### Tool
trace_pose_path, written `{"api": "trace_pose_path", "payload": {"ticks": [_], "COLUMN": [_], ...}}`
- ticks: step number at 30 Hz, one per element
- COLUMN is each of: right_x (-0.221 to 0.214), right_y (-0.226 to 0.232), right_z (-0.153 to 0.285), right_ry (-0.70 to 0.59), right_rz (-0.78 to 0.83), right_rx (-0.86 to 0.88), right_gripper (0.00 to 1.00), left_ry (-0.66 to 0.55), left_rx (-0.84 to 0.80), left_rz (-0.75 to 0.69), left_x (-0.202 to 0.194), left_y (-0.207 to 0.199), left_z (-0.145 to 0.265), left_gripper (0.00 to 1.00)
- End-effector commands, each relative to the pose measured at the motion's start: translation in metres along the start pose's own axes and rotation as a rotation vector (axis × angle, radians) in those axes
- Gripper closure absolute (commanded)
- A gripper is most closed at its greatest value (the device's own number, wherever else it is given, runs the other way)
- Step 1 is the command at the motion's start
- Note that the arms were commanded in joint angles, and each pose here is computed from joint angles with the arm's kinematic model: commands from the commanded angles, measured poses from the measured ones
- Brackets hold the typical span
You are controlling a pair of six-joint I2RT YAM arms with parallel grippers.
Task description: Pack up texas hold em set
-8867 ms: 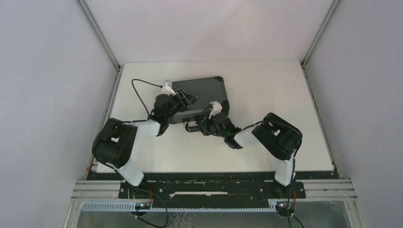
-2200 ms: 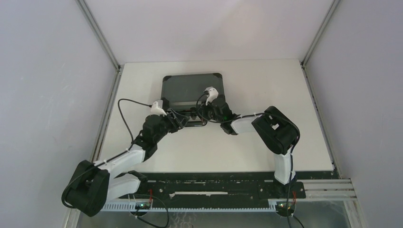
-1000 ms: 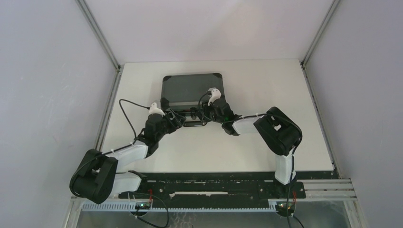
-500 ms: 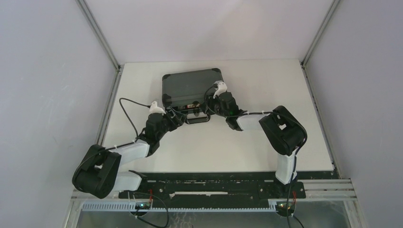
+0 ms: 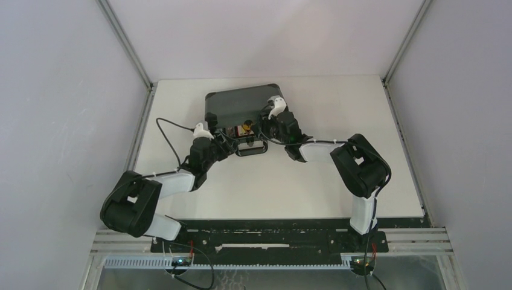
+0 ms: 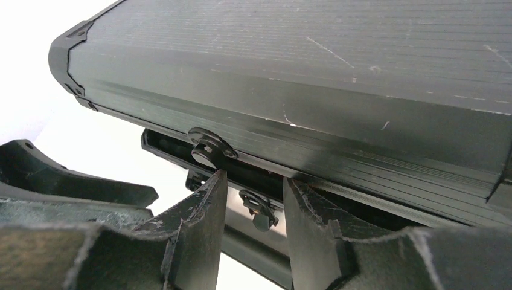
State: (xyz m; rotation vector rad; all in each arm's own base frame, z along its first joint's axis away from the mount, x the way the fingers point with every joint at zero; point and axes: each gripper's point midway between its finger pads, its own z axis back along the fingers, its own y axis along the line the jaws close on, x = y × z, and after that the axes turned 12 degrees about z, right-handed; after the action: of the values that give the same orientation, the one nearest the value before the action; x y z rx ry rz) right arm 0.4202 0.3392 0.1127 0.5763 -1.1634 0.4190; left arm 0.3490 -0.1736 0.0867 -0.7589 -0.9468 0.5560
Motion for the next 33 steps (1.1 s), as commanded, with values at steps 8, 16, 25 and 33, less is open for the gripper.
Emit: {"api": "trace_pose_path", "payload": {"ticks": [8, 16, 25, 33], "right_x": [0.064, 0.054, 0.034, 0.014], "right_y": [-0.011, -0.011, -0.013, -0.006], "right_z": [-0.004, -0.001, -0.007, -0.015], "right_ry": [-0.169, -0.12, -0.078, -0.025], "right_rz": [0.054, 0.061, 0.03, 0.019], "right_rx": [-0.024, -0.018, -0.038, -0.02], "right_gripper": [0.53, 0.53, 0.54, 0.54], "left_ry": [-0.19, -0.193, -0.206, -0.196], "left_rx": [-0.005, -0.06, -0.109, -0.122], "left_rz": [-0.062, -0.047, -0.045, -0.034], "left_x": [0.055, 0.06, 0.069, 0.068], "left_y": [-0.03, -0.045, -0.064, -0.067], "left_z": [-0.038, -0.056, -0.053, -0.053], "left_gripper": [0.29, 0.21, 0.2, 0.2]}}
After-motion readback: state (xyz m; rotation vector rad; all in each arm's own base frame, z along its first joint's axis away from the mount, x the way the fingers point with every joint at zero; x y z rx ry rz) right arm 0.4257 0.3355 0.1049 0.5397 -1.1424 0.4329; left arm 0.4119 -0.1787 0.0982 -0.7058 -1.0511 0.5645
